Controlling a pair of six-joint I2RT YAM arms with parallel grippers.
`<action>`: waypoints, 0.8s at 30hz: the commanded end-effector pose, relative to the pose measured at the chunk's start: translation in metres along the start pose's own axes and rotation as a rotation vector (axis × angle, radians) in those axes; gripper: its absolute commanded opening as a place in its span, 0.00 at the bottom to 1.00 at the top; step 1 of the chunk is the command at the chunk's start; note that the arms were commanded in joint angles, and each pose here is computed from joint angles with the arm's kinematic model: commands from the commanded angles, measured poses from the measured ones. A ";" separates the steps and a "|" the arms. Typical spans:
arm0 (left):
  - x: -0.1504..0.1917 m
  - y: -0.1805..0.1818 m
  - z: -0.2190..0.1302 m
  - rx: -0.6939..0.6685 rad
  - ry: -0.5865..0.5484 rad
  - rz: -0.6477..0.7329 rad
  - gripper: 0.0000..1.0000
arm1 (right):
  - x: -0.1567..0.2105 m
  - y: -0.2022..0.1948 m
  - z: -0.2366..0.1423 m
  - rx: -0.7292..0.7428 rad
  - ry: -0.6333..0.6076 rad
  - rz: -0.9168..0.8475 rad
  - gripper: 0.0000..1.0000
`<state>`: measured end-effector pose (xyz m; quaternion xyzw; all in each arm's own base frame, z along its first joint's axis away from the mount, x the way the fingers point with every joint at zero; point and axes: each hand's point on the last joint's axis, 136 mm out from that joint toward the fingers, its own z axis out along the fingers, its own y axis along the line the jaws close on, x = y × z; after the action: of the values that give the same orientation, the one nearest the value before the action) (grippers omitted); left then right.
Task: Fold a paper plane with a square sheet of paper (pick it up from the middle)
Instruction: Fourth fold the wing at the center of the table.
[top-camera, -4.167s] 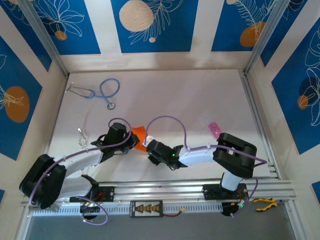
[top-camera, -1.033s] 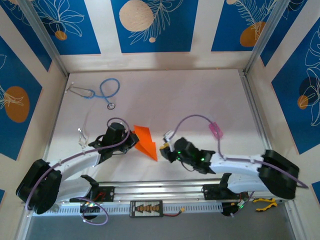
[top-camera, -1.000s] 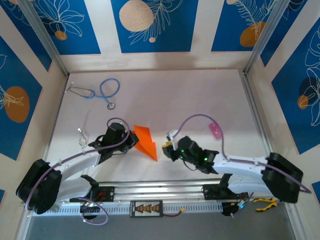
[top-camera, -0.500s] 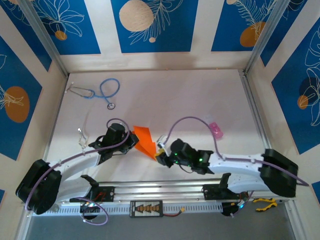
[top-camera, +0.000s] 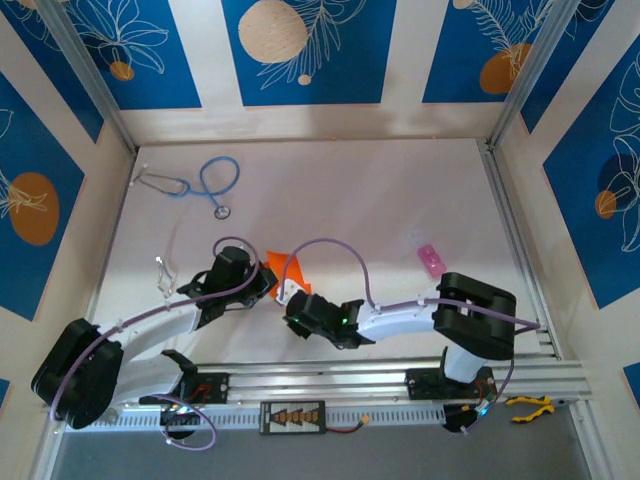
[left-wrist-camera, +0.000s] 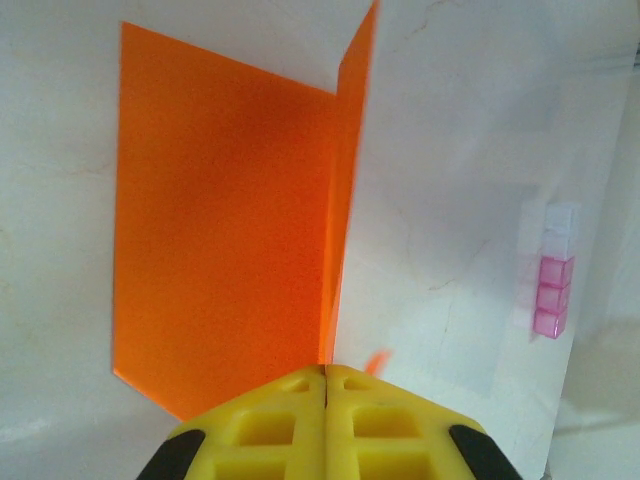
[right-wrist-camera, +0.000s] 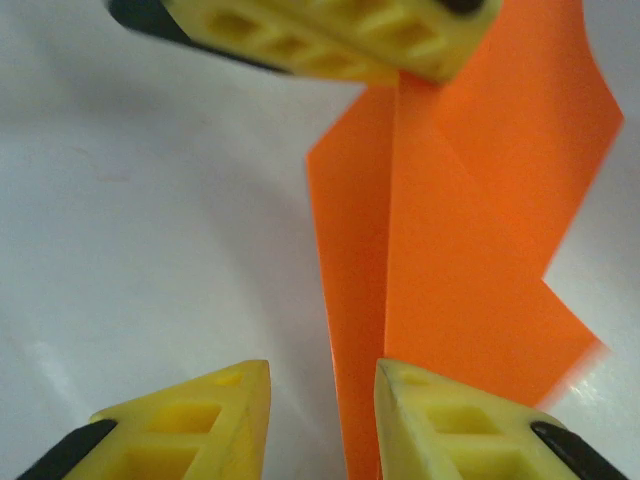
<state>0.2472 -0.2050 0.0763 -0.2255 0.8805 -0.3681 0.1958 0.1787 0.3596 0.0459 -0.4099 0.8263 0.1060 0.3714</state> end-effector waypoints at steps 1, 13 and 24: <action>-0.003 -0.006 -0.001 0.007 -0.016 0.004 0.04 | 0.001 -0.014 0.003 0.100 0.008 -0.016 0.32; -0.004 -0.008 0.000 0.016 -0.014 0.004 0.04 | 0.001 -0.009 0.010 0.082 0.003 -0.014 0.24; -0.003 -0.009 0.000 0.018 -0.011 0.004 0.04 | -0.006 -0.015 0.012 0.097 -0.016 0.017 0.20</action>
<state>0.2472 -0.2051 0.0763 -0.2256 0.8805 -0.3683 0.1956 0.1893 0.3494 0.0319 -0.4037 0.8325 0.0601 0.3746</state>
